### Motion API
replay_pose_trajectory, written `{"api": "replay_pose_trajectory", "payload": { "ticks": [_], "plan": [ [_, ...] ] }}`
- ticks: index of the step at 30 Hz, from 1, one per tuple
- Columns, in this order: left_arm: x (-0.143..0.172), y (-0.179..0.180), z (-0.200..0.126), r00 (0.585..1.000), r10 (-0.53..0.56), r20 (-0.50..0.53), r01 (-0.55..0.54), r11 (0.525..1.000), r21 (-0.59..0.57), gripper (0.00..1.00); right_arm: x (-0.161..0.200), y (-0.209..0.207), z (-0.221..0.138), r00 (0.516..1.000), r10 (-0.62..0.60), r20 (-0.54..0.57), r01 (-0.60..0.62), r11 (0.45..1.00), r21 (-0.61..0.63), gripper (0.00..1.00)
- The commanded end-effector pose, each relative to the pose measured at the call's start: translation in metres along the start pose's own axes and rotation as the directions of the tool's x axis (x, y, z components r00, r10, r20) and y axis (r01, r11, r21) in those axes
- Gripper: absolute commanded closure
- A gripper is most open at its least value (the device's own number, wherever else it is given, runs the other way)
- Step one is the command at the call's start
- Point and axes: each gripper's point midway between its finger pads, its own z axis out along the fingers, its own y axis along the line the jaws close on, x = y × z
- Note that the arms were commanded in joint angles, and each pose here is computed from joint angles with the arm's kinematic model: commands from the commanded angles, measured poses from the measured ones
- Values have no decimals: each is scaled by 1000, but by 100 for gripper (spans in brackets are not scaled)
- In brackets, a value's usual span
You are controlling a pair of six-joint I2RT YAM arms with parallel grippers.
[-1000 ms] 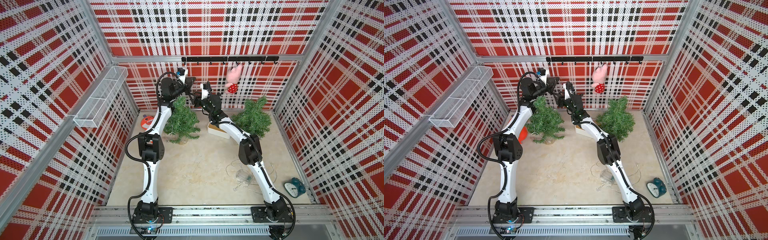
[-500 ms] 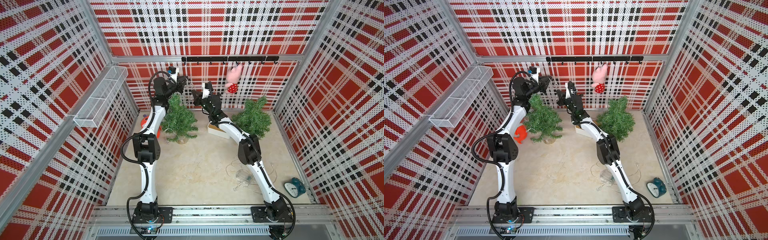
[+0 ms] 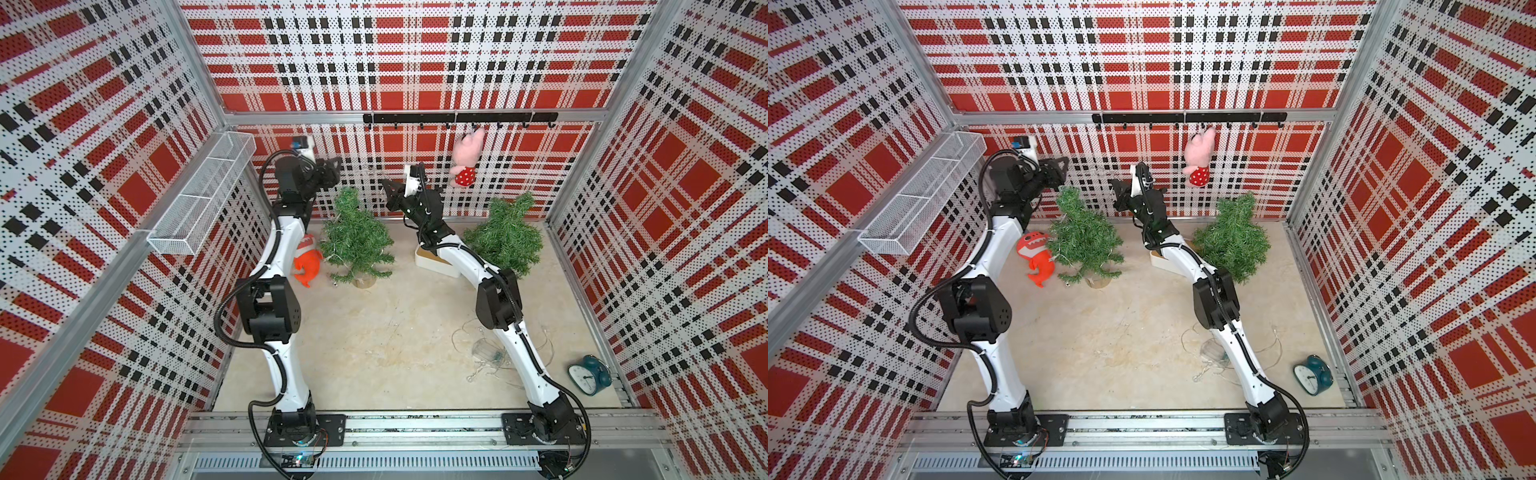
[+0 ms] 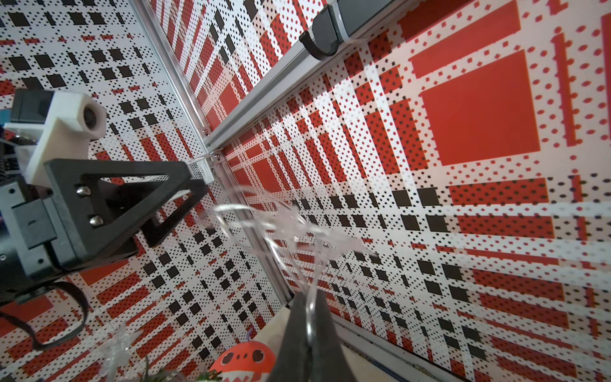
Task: Wrap string light around the christmas tree
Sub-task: Wrap the light string around the Christmas tree.
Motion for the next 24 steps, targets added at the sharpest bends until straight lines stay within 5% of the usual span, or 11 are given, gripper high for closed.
{"api": "replay_pose_trajectory", "payload": {
  "ticks": [1,7,11,17,24],
  "plan": [
    [3,13,-34,998,-61,-30,56,987,-154,35,-35,20,-2,998,3,59,-1,999,-32,100],
    [30,19,-110,995,-100,-19,88,943,-321,35,-41,27,-3,998,5,62,-2,999,-43,100],
    [52,-5,-137,991,-91,-97,57,948,-313,35,-42,30,-4,998,2,60,1,999,-45,100],
    [84,-35,-156,977,-110,-184,61,965,-256,38,-38,30,-6,999,-1,38,3,1000,-31,100],
    [104,-49,-132,964,-89,-251,31,973,-229,52,-33,38,-7,1000,-2,22,3,999,-40,100]
  ]
}}
